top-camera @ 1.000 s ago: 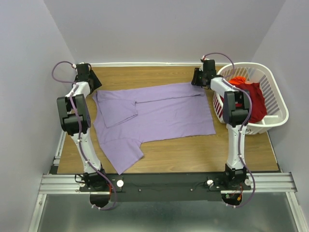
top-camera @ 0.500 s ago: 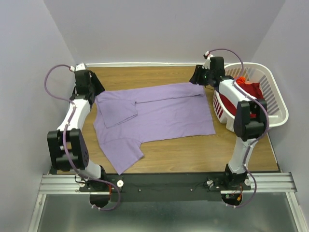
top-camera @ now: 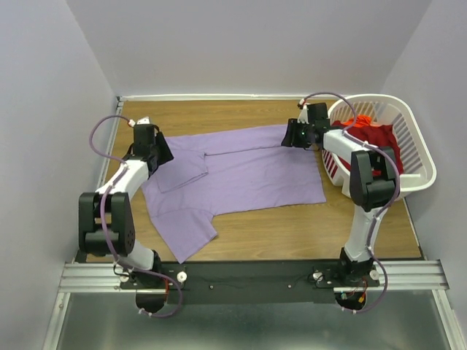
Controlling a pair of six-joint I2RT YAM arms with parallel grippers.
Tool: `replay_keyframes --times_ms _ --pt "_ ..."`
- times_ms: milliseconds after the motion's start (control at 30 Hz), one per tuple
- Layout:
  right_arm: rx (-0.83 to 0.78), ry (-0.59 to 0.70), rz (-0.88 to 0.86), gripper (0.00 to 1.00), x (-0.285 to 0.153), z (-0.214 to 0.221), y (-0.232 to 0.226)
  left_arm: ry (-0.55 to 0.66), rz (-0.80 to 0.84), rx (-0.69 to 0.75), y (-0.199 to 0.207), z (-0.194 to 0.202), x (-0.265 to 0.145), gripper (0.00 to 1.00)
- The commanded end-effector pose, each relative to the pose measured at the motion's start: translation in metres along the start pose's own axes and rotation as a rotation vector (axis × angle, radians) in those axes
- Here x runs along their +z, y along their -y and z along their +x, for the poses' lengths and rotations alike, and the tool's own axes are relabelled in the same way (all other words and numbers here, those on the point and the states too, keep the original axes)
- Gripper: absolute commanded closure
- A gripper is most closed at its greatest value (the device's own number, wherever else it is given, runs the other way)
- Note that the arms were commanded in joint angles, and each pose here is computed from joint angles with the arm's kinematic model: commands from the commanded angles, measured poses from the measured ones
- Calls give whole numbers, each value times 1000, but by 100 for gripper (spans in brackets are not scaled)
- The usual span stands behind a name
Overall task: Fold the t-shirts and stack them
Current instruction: Fold the tshirt
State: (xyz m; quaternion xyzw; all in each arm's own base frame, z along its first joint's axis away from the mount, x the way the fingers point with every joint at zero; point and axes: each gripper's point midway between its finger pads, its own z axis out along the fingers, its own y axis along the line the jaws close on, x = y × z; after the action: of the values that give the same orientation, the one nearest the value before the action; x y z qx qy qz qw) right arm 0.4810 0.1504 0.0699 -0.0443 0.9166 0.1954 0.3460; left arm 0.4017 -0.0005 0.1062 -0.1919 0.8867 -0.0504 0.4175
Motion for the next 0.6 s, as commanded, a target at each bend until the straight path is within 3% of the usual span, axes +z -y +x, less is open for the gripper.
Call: replay_keyframes --times_ms 0,467,567 --pt "0 -27 4 46 19 3 6 -53 -7 17 1 12 27 37" --pt "21 -42 39 46 63 3 23 -161 -85 34 -8 23 95 37" --pt "9 -36 47 46 69 -1 25 -152 -86 30 -2 7 112 37"
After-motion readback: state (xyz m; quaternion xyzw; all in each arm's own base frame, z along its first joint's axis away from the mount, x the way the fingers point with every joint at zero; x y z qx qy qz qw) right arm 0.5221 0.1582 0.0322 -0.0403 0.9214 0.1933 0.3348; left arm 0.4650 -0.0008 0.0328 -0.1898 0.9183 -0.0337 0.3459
